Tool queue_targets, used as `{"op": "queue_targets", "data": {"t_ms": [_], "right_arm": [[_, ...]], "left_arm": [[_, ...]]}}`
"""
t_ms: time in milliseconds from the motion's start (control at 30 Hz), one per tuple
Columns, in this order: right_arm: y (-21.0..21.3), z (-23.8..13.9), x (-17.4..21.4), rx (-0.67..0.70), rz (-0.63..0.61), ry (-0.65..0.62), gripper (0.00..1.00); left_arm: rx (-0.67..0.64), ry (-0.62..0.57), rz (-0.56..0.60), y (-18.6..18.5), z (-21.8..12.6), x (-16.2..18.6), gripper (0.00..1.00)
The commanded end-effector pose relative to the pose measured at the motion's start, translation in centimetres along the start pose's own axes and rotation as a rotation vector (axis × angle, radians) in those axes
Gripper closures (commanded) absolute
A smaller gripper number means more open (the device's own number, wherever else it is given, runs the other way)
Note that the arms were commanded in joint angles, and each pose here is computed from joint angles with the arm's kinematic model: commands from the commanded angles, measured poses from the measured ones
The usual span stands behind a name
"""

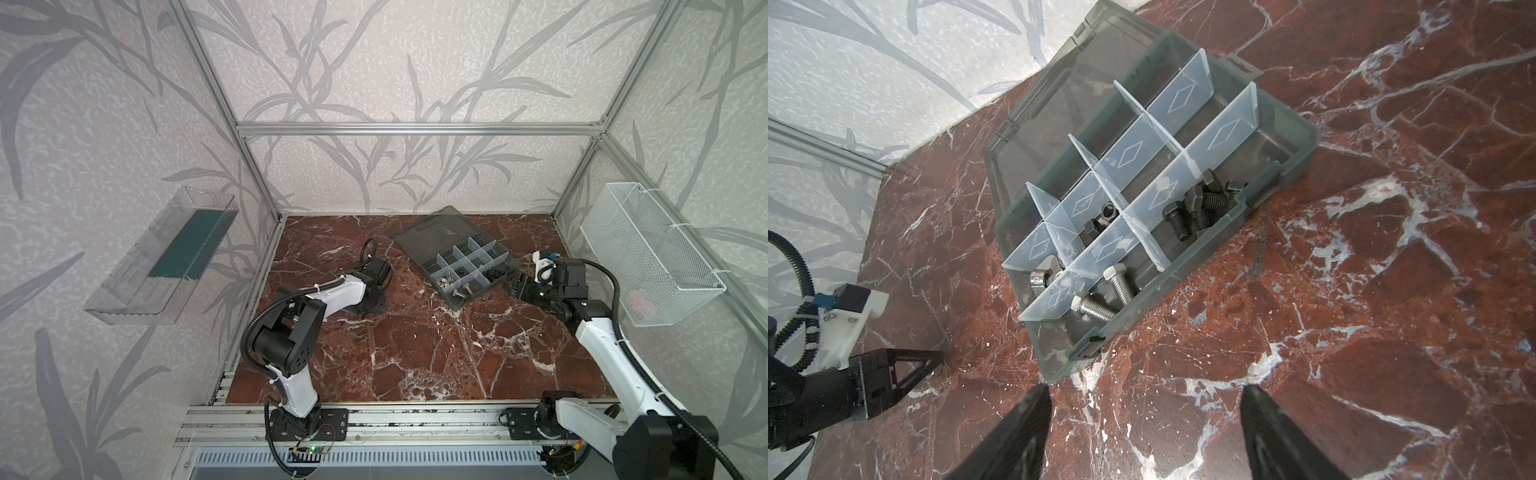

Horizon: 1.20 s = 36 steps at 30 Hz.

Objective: Sort the screws and nuts into containers
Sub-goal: 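Lift and carry the nut with the left gripper to the organizer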

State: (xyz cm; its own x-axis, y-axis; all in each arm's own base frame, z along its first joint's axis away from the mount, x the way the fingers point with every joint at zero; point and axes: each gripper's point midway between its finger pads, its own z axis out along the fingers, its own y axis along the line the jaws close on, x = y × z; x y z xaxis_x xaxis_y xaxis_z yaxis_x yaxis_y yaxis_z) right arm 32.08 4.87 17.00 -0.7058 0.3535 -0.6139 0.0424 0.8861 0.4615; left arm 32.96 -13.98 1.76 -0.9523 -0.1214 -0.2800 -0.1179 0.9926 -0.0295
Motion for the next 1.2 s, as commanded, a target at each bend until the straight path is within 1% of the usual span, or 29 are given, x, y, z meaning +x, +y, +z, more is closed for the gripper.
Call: {"op": "queue_targets", "data": {"t_ms": [0, 167, 467, 533, 600, 1000, 1167], "right_arm": [[-0.1, 0.2, 0.1, 0.000, -0.007, -0.005, 0.27], [-0.1, 0.3, 0.2, 0.000, -0.006, -0.002, 0.27], [-0.3, 0.4, 0.4, 0.002, -0.010, 0.000, 0.27], [-0.3, 0.4, 0.5, 0.002, -0.009, 0.001, 0.27], [-0.3, 0.4, 0.4, 0.001, -0.009, 0.001, 0.27], [-0.2, 0.2, 0.4, 0.003, -0.012, -0.003, 0.27], [-0.3, 0.2, 0.4, 0.003, -0.013, -0.004, 0.27]], "left_arm": [[-0.025, 0.102, 0.005, 1.1, 0.2, 2.9, 0.74], [-0.029, 0.107, -0.003, 1.3, -0.3, 3.1, 0.71], [-0.025, 0.112, -0.003, 1.4, -0.8, 3.3, 0.70], [-0.023, 0.106, -0.003, 1.4, -1.0, 3.2, 0.88], [-0.019, 0.097, -0.005, 1.3, -1.1, 3.0, 1.00], [-0.011, 0.078, -0.009, 1.2, -1.7, 2.5, 1.00], [0.023, 0.043, -0.018, 0.5, -2.4, 1.6, 1.00]]}}
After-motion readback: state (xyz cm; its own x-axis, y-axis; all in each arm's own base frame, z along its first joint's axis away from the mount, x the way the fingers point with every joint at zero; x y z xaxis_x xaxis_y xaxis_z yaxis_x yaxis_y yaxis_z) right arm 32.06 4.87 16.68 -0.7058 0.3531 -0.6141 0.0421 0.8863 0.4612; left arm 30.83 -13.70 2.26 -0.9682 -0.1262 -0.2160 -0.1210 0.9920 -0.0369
